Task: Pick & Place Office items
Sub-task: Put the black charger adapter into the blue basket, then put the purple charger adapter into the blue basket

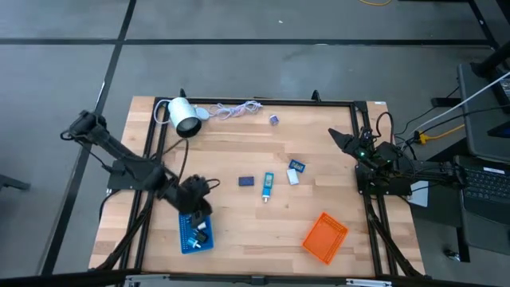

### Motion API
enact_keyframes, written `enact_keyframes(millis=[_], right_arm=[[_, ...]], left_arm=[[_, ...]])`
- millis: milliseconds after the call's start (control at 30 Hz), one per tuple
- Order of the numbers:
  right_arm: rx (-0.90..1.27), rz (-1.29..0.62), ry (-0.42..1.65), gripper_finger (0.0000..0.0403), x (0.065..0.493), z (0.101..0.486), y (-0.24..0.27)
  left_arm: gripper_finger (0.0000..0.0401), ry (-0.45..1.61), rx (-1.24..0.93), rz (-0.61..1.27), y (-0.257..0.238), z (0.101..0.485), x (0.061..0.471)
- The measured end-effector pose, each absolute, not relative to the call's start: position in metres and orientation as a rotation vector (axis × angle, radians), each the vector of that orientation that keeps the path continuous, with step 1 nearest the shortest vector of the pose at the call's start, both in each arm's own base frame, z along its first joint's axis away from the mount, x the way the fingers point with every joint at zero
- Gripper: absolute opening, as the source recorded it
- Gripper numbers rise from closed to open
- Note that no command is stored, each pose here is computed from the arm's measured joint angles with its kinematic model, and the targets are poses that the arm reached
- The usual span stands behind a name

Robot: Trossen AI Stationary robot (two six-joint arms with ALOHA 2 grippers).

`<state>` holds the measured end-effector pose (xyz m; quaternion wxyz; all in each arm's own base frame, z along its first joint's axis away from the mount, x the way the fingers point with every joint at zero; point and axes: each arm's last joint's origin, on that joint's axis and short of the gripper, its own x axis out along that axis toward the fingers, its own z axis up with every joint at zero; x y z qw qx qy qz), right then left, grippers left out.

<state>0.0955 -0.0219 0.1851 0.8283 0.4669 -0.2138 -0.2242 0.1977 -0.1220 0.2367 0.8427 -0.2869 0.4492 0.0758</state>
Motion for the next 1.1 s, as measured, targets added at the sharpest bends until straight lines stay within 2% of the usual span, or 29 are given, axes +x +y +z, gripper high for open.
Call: enact_keyframes(millis=[300,467,667,767,1000,1100], right_arm=[[0.996,-0.472,-0.454,0.0205,0.096,0.185,-0.022],[0.994,-0.473,-0.453,0.0205,0.096,0.185,-0.022],[0.993,-0.473,-0.453,0.0205,0.096,0.185,-0.022],[0.993,-0.473,-0.453,0.0205,0.096,0.185,-0.022],[0.989,-0.474,-0.451,0.0205,0.096,0.185,-0.022],[0.989,-0.474,-0.451,0.0205,0.096,0.185,-0.022]], left_arm=[[0.0144,1.089,-0.627,0.183,-0.149,0.203,0.171],[0.0145,1.093,-0.648,0.200,-0.152,0.200,0.167],[0.0232,1.083,-0.669,0.213,-0.152,0.200,0.167],[0.0263,1.082,-0.672,0.215,-0.152,0.200,0.168],[0.0277,1.070,-0.681,0.229,-0.151,0.200,0.169],[0.0274,0.987,-0.707,0.264,-0.144,0.203,0.178]])
